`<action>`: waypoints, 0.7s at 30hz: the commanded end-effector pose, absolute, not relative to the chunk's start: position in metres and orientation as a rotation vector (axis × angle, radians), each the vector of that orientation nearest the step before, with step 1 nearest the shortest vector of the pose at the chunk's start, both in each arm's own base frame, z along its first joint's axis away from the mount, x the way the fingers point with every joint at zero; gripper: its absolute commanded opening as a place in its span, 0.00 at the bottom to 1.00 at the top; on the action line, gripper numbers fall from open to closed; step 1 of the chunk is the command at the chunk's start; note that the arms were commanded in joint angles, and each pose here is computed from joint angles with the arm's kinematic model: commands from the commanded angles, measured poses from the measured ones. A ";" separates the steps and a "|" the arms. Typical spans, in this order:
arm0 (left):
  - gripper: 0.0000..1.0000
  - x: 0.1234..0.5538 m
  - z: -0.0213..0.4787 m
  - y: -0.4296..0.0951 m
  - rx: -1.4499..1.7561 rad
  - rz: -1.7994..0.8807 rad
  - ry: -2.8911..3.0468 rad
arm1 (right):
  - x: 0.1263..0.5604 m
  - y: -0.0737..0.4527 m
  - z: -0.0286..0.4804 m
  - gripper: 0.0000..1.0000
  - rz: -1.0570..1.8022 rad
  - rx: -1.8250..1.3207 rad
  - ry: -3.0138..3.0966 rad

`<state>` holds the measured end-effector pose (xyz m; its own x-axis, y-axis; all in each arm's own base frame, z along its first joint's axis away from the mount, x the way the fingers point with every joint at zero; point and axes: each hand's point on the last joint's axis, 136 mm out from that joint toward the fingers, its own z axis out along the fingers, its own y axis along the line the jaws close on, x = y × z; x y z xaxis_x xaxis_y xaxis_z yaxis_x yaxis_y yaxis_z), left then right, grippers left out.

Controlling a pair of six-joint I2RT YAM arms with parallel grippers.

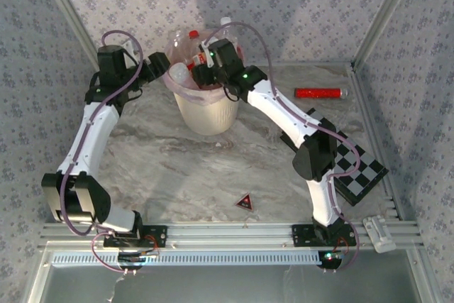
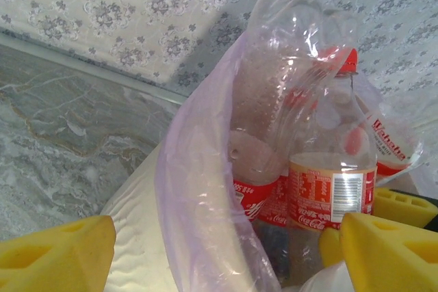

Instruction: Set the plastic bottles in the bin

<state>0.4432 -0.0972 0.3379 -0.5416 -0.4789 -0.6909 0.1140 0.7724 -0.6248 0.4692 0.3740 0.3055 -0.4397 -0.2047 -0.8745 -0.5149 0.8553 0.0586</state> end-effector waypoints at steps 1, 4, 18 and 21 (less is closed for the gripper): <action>0.86 0.443 0.369 -0.099 -0.216 -0.788 1.943 | 0.458 0.365 0.311 0.77 0.371 -0.578 2.086; 0.86 0.441 0.375 -0.098 -0.200 -0.778 1.940 | 0.451 0.365 0.340 0.85 0.381 -0.622 2.021; 0.94 0.399 0.410 -0.066 -0.088 -0.484 1.928 | 0.406 0.281 0.418 0.98 0.293 -0.539 1.929; 0.99 0.377 0.396 -0.045 -0.094 -0.326 1.954 | 0.393 0.231 0.400 1.00 0.224 -0.435 1.972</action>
